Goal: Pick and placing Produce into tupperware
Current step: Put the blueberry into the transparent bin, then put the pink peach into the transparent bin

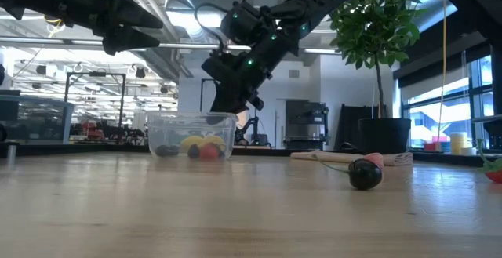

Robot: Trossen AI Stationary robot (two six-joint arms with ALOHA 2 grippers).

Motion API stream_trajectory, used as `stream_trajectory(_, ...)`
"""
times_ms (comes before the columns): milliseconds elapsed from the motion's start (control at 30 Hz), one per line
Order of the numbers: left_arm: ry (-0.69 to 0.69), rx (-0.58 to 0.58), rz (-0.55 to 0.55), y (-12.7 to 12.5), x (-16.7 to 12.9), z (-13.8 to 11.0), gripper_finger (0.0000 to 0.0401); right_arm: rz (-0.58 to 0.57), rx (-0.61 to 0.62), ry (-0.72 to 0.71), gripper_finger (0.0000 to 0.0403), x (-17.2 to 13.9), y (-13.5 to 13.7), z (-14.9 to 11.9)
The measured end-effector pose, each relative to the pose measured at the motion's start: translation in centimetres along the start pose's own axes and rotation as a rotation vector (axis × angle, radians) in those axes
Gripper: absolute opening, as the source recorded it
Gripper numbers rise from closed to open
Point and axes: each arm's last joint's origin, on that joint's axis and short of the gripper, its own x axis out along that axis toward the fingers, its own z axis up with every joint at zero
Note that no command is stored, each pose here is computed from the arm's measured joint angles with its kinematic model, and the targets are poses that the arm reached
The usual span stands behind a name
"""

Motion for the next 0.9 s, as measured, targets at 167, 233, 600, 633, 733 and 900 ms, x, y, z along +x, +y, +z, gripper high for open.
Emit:
stream_trajectory(167,0.000,-0.001,0.000,0.00,0.00,0.00,0.0291,0.000,0.000,-0.003,0.0081,-0.12,-0.01,0.08)
stream_trajectory(233,0.000,-0.001,0.000,0.00,0.00,0.00,0.0291,0.001,0.000,-0.007,0.0100,-0.25,0.01,0.17)
stream_trajectory(600,-0.001,-0.001,0.000,0.00,0.00,0.01,0.0291,0.001,0.003,-0.011,0.0201,-0.38,0.02,0.26)
stream_trajectory(633,-0.001,-0.001,0.000,0.00,0.00,0.01,0.0291,0.000,0.003,-0.011,0.0213,-0.38,0.02,0.26)
stream_trajectory(733,0.000,-0.001,0.000,0.00,0.00,0.00,0.0291,-0.001,0.006,-0.014,0.0246,-0.41,-0.07,0.32)
stream_trajectory(900,-0.001,-0.001,0.000,0.00,0.00,0.01,0.0291,-0.002,0.017,-0.020,0.0279,-0.52,-0.26,0.45)
